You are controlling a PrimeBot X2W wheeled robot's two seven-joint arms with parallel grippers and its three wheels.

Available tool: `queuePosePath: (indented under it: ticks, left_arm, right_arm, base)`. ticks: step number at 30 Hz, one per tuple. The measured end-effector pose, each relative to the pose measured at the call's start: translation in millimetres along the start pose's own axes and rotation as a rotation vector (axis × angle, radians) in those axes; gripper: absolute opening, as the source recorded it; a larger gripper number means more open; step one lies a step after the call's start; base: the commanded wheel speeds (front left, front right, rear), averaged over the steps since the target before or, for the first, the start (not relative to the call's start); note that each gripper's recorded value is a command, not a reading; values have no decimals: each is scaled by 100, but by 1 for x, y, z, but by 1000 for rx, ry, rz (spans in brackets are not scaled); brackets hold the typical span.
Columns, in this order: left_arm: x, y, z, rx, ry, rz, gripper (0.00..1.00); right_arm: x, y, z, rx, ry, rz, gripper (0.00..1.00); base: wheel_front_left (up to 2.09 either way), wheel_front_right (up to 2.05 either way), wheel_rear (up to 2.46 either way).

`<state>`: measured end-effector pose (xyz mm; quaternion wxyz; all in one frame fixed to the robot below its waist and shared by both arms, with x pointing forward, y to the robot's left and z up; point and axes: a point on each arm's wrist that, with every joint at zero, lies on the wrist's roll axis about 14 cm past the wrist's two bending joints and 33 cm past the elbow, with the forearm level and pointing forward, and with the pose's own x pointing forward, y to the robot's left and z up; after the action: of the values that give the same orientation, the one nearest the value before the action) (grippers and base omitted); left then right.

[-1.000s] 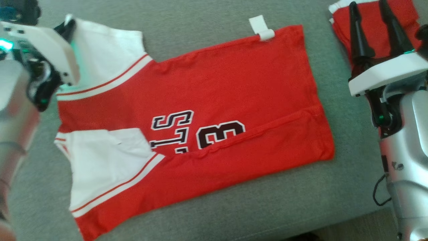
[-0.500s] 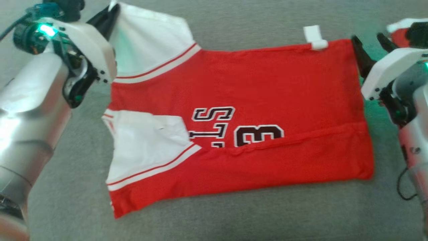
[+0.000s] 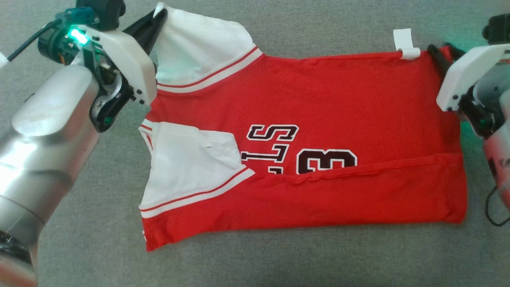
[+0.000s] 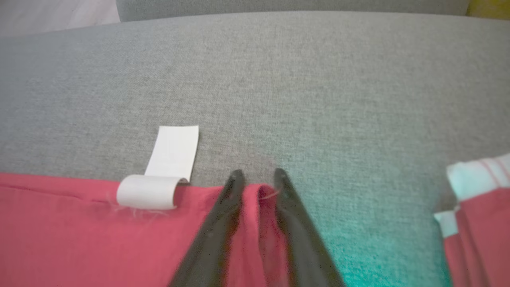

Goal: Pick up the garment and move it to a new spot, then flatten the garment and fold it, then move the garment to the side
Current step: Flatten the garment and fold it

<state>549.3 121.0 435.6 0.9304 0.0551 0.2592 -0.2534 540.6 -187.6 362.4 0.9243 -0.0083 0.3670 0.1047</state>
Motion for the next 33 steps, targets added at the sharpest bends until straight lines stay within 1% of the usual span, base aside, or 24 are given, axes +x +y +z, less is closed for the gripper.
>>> queuePosePath:
  ticks: [3,6,12,16,20,24,27,29,32,33]
  left_arm:
    - [4,4,-2,-5,-4,9,0]
    - [8,13,5,-10,-38,41,0]
    - [18,39,51,6,-181,115,0]
    - [25,47,73,14,-260,144,0]
    - [29,45,80,20,-298,145,0]
    - [26,40,80,21,-307,130,0]
    - [21,35,81,13,-308,117,0]
    - [17,30,75,13,-293,104,0]
    - [11,12,61,0,-251,56,0]
    - [11,12,61,0,-251,56,0]
  right_arm:
    - [1,2,11,1,-47,13,0]
    - [-2,3,37,19,-137,30,0]
    - [-12,0,109,55,-338,55,0]
    - [-16,-4,135,76,-426,56,0]
    - [-16,-7,144,107,-471,54,0]
    - [-15,-2,142,118,-471,67,0]
    - [-18,0,142,148,-469,76,0]
    - [-22,0,144,162,-472,84,0]
    - [-26,1,132,167,-439,91,0]
    - [-26,1,132,167,-439,91,0]
  base:
    - [0,0,0]
    - [0,0,0]
    - [0,0,0]
    - [0,0,0]
    - [0,0,0]
    - [0,0,0]
    - [0,0,0]
    - [0,0,0]
    - [0,0,0]
    - [0,0,0]
